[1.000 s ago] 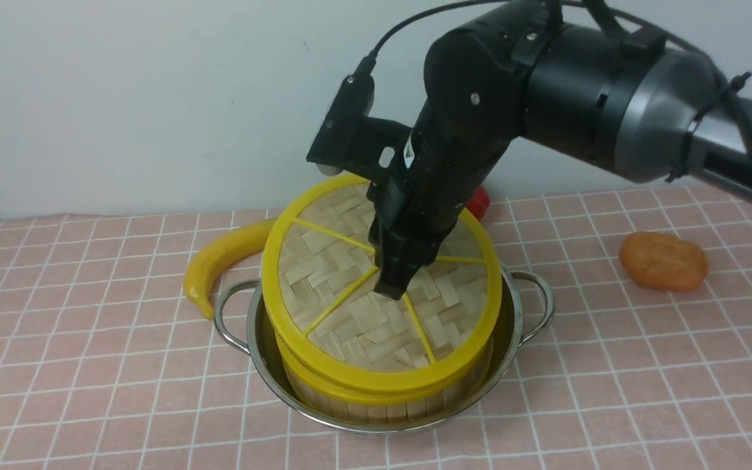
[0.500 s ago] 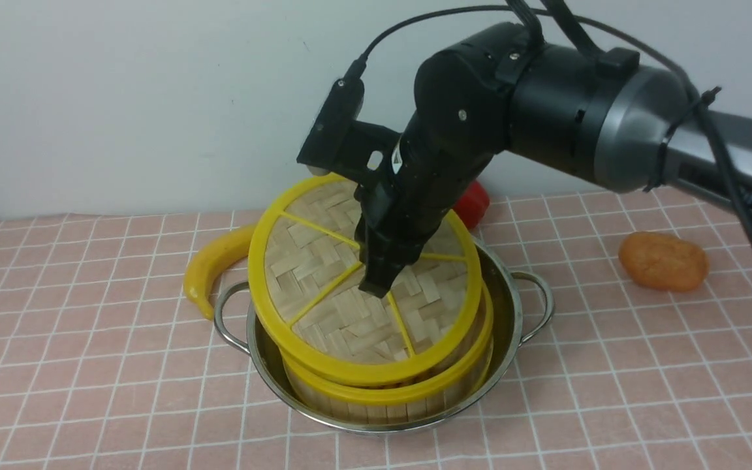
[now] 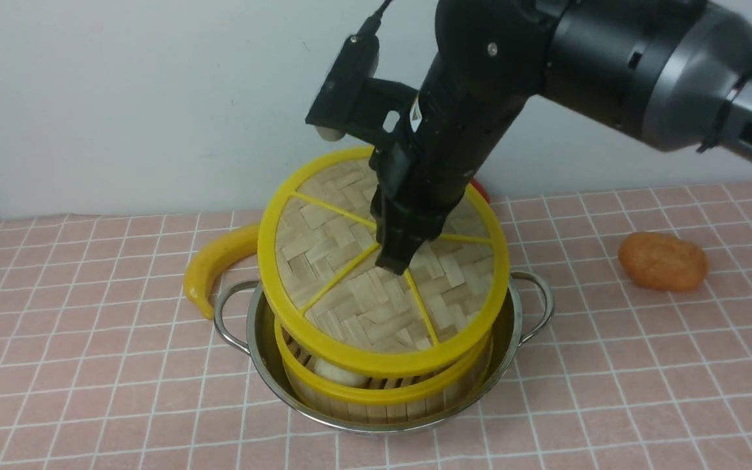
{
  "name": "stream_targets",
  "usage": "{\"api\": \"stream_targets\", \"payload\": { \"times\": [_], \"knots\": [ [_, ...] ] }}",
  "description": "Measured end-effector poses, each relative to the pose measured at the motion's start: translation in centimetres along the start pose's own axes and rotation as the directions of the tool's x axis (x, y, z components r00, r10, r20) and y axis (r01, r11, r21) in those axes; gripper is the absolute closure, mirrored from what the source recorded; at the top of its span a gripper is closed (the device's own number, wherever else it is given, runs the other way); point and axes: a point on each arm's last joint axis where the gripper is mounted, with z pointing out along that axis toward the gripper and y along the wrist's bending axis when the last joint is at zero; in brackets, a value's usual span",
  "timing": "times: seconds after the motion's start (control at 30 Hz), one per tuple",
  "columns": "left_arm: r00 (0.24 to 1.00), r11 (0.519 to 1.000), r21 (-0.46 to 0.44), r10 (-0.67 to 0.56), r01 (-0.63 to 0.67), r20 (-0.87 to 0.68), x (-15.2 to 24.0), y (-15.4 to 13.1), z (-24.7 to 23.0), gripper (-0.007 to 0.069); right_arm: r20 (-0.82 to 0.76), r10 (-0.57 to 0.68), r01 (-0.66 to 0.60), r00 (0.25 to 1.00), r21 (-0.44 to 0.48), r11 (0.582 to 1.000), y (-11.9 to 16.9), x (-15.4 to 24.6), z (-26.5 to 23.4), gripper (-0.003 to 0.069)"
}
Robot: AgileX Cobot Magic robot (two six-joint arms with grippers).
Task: Place the steamer in the pot on the pink tablecloth, and put the lid on the steamer.
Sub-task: 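Place the bamboo steamer lid onto the steamer basket in the pot with the right gripper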
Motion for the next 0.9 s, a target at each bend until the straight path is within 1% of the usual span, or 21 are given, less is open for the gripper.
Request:
{"api": "stream_targets", "payload": {
  "times": [0.13, 0.43, 0.67, 0.9],
  "knots": [
    [1.0, 1.0, 0.0, 0.0, 0.0, 0.0, 0.0, 0.0, 0.0, 0.0382, -0.027, -0.005, 0.004, 1.0, -0.029, 1.0, 0.1, 0.0, 2.7, 0.0513],
    [1.0, 1.0, 0.0, 0.0, 0.0, 0.0, 0.0, 0.0, 0.0, 0.0382, -0.019, -0.007, 0.006, 1.0, -0.031, 1.0, 0.1, -0.2, 6.2, 0.0513],
    [1.0, 1.0, 0.0, 0.0, 0.0, 0.0, 0.0, 0.0, 0.0, 0.0382, -0.032, -0.019, 0.019, 0.999, -0.011, 1.0, -0.2, -0.1, 6.5, 0.0513],
    [1.0, 1.0, 0.0, 0.0, 0.0, 0.0, 0.0, 0.0, 0.0, 0.0382, -0.036, 0.019, -0.019, 0.999, -0.011, 1.0, -1.8, 0.7, 6.5, 0.0513]
  ]
}}
